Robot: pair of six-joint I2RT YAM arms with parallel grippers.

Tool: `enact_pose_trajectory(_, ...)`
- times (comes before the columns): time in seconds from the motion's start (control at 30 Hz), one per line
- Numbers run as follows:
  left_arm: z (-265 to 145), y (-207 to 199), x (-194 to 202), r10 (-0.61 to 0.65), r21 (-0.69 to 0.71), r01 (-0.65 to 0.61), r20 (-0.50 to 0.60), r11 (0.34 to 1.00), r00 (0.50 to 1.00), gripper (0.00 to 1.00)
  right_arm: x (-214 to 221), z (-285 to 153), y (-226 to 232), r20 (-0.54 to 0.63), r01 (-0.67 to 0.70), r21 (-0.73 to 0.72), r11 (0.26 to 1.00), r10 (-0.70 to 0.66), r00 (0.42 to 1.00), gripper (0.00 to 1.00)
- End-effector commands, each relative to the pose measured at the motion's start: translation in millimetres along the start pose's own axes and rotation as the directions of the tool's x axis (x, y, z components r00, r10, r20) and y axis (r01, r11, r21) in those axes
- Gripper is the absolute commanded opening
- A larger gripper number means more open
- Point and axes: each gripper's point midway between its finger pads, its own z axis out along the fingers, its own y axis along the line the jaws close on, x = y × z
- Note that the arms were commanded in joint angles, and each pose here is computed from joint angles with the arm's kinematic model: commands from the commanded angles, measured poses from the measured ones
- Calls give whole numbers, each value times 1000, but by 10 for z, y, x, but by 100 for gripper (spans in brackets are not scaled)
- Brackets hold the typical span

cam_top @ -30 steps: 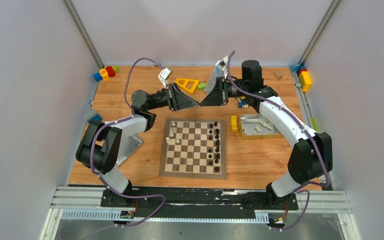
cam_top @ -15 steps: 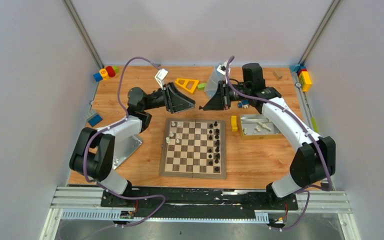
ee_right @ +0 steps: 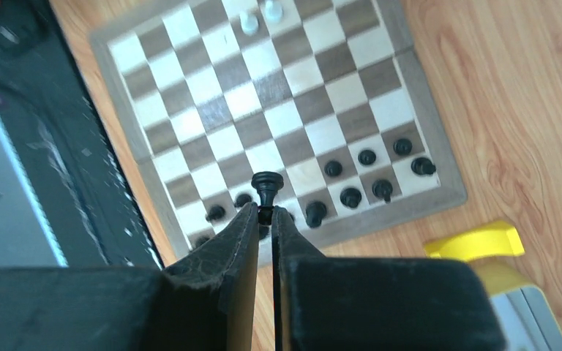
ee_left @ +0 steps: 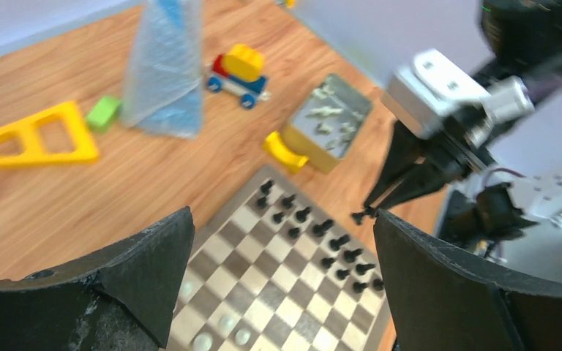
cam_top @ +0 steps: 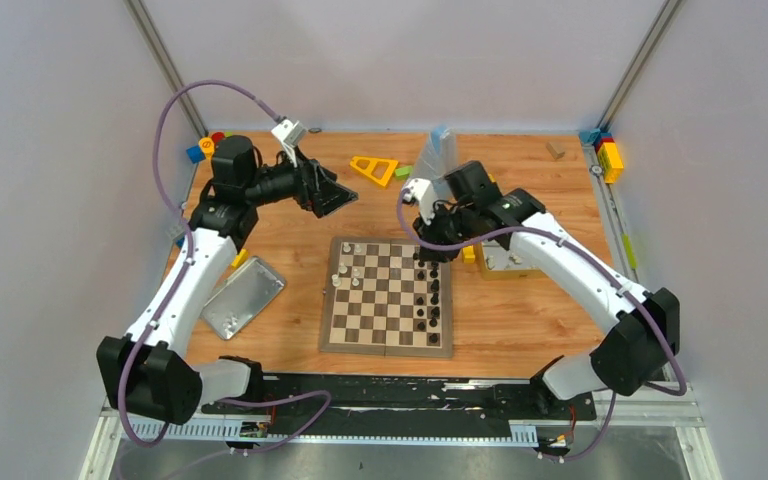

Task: Set up the chess pieces on the board
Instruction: Place the chess piece on the chessboard.

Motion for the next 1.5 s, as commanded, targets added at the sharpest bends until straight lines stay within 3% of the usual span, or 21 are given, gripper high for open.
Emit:
enact_pose_trajectory(0.0,-389,305,89,29,-233,-46,-77,971,997,100,262,14,-196,-246,168,172,971,-123,962,0)
enact_pose_trajectory(0.33,-867,547,-52,8,-440,-25,-40,897,999,100,631,418,-276,-601,405,169,899,-232,765,0)
enact_pose_trajectory(0.67,-1044,573,-22,-33,-448,22,-15,894,999,100,691,671,-290,-705,490,100,866,-286,649,0)
enact_pose_trajectory(0.93,-1064,579,-25,-46,-430,43,5,902,999,100,804,779,-276,-745,501,63,863,-293,599,0)
enact_pose_trajectory(1.47,-1079,578,-39,-60,-411,66,27,909,998,100,916,847,-232,-758,481,26,876,-297,581,0)
